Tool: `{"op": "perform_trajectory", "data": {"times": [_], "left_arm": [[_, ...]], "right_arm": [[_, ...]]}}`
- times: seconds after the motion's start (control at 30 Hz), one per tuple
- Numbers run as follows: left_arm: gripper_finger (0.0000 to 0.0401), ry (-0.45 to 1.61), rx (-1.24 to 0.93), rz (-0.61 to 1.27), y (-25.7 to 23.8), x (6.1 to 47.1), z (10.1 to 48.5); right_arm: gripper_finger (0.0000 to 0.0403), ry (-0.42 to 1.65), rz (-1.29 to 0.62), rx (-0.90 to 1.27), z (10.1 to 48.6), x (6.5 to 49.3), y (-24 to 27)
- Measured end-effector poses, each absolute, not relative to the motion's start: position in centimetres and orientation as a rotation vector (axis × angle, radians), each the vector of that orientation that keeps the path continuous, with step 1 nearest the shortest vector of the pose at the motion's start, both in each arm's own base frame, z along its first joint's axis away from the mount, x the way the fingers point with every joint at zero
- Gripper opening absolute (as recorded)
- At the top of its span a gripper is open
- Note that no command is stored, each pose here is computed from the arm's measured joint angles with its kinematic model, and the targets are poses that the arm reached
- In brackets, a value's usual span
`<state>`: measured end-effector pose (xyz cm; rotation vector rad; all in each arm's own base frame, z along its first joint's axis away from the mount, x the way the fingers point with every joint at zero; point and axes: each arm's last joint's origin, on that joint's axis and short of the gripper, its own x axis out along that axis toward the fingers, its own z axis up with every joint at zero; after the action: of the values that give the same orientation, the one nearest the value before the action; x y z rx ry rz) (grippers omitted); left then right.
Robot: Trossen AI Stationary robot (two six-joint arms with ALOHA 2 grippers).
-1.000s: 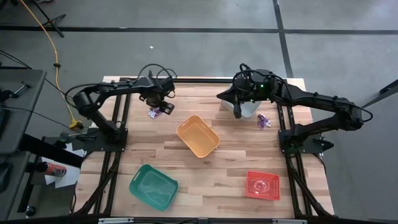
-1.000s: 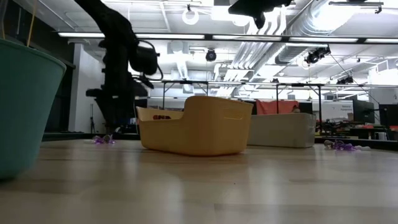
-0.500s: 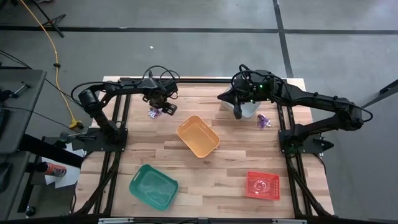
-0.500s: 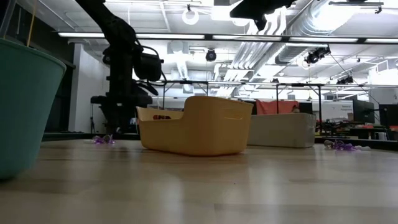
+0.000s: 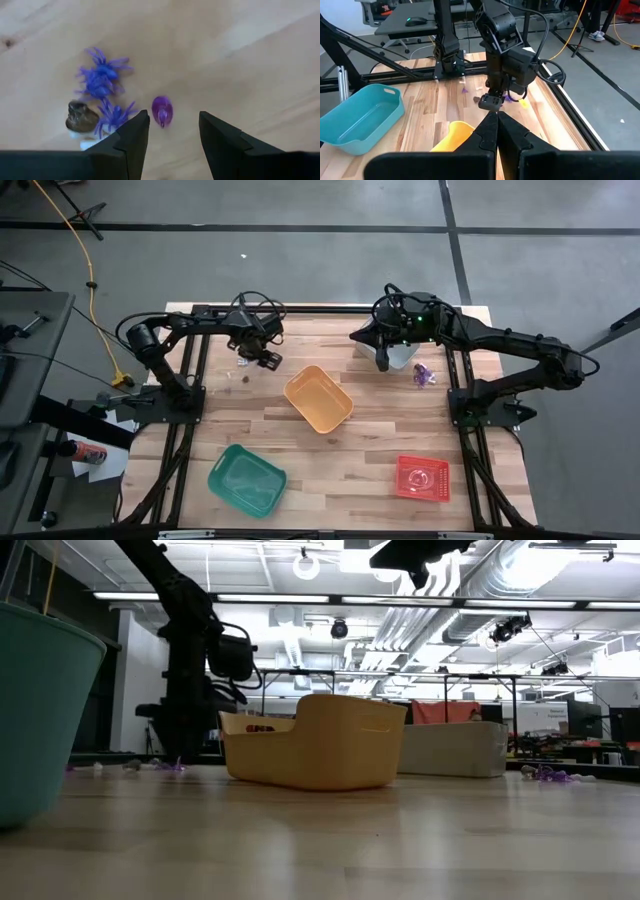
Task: Sort Halloween decoration
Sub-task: Put the purple witch hat toy into the white bin
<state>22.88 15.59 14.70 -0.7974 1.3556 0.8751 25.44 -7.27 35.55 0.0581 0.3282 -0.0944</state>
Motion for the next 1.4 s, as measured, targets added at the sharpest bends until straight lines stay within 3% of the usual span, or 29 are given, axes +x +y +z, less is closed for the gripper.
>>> {"op": "perform_trajectory", "data": {"times": [0.27, 0.7, 1.13, 1.4], "left_arm": [[0.0156, 1.347, -0.786, 0.888, 15.67, 22.92, 14.7], [0.0088, 1.352, -0.789, 0.896, 15.62, 22.87, 14.7], [0.0076, 1.364, -0.791, 0.897, 15.56, 22.77, 14.69], [0.0006, 1.371, -0.776, 0.884, 15.56, 22.78, 14.7]], "right_arm": [[0.0, 0.328, -0.094, 0.058, 35.56, 25.43, -7.26], [0.0, 0.331, -0.094, 0.059, 35.53, 25.42, -7.26], [0.0, 0.332, -0.094, 0.059, 35.53, 25.42, -7.26], [0.0, 0.347, -0.094, 0.063, 35.39, 25.37, -7.24]]}}
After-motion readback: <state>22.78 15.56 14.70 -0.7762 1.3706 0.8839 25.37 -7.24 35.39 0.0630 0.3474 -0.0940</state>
